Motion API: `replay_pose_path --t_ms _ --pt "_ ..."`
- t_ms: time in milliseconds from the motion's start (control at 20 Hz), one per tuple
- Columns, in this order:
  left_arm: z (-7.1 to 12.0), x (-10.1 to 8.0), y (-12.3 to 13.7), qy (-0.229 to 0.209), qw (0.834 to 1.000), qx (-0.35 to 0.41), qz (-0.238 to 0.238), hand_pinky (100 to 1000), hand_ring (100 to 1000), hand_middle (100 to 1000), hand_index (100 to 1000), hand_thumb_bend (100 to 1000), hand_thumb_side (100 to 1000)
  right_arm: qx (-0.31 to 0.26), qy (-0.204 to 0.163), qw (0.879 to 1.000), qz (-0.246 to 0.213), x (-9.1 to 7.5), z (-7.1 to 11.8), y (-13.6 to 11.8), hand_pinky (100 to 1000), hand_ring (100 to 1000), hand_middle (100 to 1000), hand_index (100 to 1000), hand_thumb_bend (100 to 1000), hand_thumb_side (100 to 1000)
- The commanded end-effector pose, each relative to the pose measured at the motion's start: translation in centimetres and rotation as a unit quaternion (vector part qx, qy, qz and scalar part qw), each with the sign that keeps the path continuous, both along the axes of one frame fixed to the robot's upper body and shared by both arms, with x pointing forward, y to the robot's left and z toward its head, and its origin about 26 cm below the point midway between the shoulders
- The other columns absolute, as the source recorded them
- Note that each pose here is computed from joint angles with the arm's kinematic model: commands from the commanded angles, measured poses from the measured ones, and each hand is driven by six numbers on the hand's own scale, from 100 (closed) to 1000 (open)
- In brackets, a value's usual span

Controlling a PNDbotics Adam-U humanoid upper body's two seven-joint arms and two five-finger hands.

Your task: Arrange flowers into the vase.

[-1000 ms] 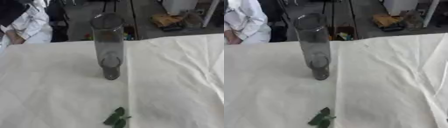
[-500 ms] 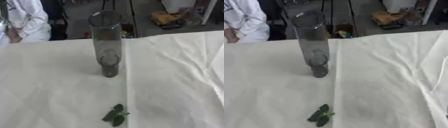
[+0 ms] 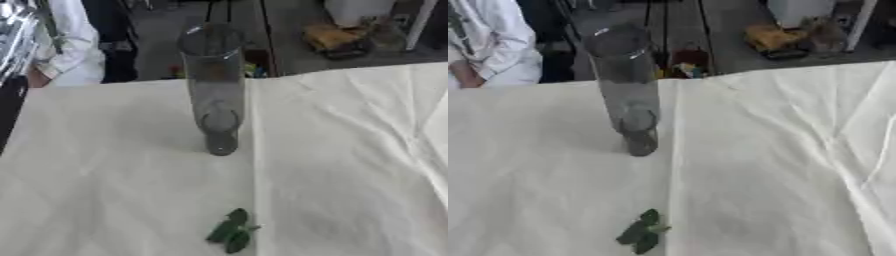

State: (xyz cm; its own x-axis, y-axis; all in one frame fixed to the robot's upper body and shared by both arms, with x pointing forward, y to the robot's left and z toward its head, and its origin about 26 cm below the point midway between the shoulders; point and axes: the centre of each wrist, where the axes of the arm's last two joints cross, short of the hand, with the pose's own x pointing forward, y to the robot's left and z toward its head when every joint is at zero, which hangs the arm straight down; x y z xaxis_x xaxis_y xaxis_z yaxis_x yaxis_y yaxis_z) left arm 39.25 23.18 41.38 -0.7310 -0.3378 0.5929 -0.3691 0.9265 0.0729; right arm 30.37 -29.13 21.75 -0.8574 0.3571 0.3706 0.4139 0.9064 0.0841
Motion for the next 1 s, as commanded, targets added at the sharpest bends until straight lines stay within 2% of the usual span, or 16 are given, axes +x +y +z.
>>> replay_pose_path --t_ms 50,500,1000 --pt "1.5 -0.4 -0.4 -0.021 0.999 -0.027 -0.015 100 100 100 100 100 719 -0.012 -0.011 1.000 0.002 -0.3 0.8 -0.2 727 597 489 814 100 913" --pt "2.7 0.2 -2.2 -0.021 0.993 -0.105 -0.055 100 100 100 100 100 727 -0.015 -0.008 1.000 0.003 -0.4 0.9 -0.3 728 598 488 814 100 913" --pt "4.3 0.8 -4.2 -0.039 0.986 -0.138 -0.081 100 100 100 100 100 732 -0.020 -0.005 1.000 0.010 -0.4 0.8 -0.2 729 598 487 814 100 913"
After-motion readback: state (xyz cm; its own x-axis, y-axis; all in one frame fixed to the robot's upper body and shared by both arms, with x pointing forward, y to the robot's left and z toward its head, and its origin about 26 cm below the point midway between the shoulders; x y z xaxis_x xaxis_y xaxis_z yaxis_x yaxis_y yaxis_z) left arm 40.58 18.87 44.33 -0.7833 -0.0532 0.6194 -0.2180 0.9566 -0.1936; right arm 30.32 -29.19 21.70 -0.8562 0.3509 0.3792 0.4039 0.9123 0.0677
